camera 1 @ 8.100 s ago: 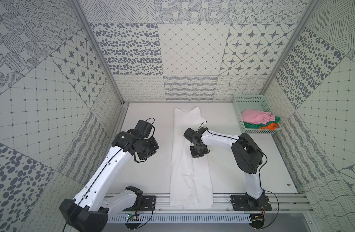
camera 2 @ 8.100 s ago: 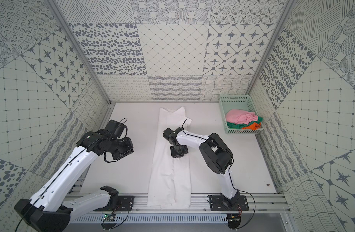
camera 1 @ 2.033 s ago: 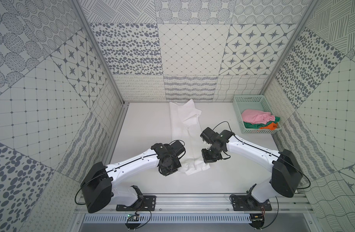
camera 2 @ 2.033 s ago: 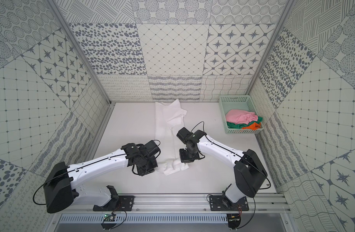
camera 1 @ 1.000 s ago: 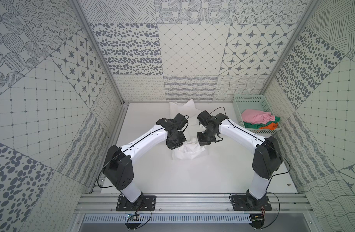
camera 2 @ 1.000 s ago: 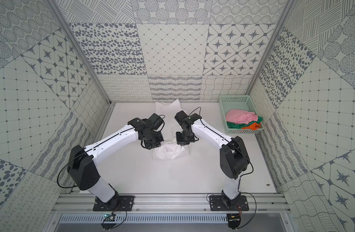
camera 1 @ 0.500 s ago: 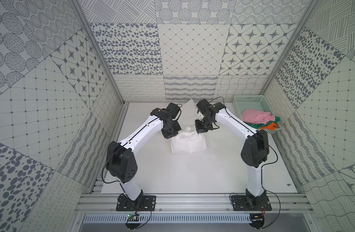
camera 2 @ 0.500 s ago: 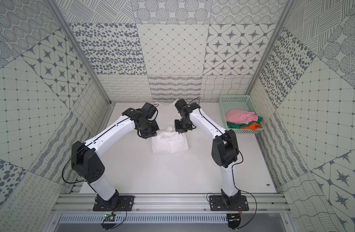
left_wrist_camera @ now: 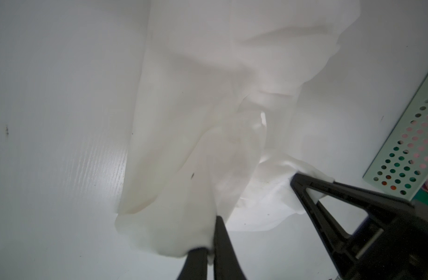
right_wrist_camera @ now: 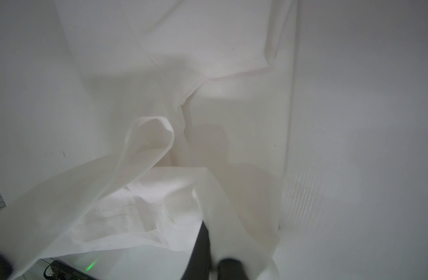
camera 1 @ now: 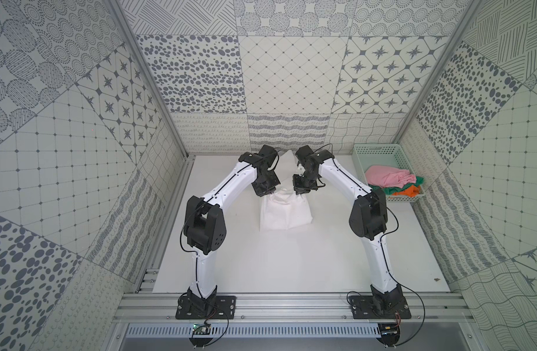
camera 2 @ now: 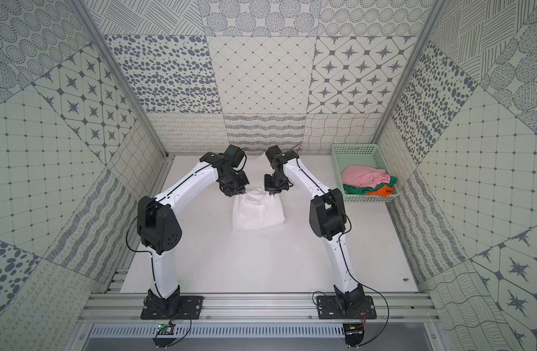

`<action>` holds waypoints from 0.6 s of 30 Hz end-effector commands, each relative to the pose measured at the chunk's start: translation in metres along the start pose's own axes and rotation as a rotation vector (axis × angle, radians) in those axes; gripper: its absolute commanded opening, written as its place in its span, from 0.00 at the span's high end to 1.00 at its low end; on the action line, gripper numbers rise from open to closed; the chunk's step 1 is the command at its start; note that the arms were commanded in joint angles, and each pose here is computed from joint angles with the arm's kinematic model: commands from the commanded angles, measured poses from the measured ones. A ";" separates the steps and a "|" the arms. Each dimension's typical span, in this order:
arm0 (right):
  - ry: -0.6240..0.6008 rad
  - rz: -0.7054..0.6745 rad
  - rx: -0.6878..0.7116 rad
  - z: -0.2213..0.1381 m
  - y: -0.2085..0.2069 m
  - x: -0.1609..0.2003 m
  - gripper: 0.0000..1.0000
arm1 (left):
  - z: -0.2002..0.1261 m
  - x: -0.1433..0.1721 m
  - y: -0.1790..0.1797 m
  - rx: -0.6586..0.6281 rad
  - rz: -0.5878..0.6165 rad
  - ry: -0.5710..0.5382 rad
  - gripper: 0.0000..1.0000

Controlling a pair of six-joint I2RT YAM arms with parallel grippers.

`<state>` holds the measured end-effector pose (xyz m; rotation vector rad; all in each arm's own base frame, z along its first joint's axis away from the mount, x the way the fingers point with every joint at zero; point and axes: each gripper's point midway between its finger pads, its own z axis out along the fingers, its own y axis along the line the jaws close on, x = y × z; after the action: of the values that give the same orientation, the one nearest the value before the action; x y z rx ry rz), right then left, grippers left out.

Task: Fold and stack t-shirts
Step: Fold the T-shirt.

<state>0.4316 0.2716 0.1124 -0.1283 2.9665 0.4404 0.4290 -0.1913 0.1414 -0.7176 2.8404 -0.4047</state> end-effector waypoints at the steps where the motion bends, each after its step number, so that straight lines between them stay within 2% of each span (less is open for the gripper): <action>1: -0.033 0.010 -0.019 0.000 0.000 -0.017 0.98 | 0.002 -0.016 -0.004 0.018 0.025 0.012 1.00; 4: -0.040 0.029 -0.017 0.008 -0.009 -0.029 0.98 | 0.010 -0.024 0.000 0.013 0.013 0.022 1.00; 5: -0.042 0.037 -0.016 0.011 -0.012 -0.032 0.98 | 0.013 -0.026 0.001 0.014 0.011 0.028 0.97; 6: -0.041 0.043 -0.016 0.015 -0.015 -0.035 0.95 | 0.019 -0.026 0.001 0.016 0.008 0.038 0.87; 8: -0.036 0.052 -0.029 0.022 -0.019 -0.040 0.71 | 0.028 -0.025 0.001 0.022 0.005 0.066 0.49; 9: -0.032 0.056 -0.035 0.026 -0.021 -0.042 0.57 | 0.033 -0.024 0.002 0.013 0.002 0.080 0.34; 10: -0.030 0.058 -0.037 0.028 -0.022 -0.044 0.48 | 0.038 -0.022 0.004 0.005 0.000 0.094 0.26; 11: -0.037 0.055 -0.036 0.029 -0.024 -0.046 0.44 | 0.041 -0.020 0.006 -0.001 0.002 0.106 0.22; 13: -0.061 0.042 -0.038 0.024 -0.026 -0.054 0.41 | 0.044 -0.016 0.011 -0.020 0.005 0.119 0.18; 18: -0.124 0.006 -0.096 -0.004 -0.017 -0.067 0.40 | 0.037 -0.009 0.019 -0.013 0.011 0.102 0.16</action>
<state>0.4871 0.2496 0.0866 -0.0354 2.9324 0.4913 0.4486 -0.1815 0.0960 -0.7399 2.9278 -0.4073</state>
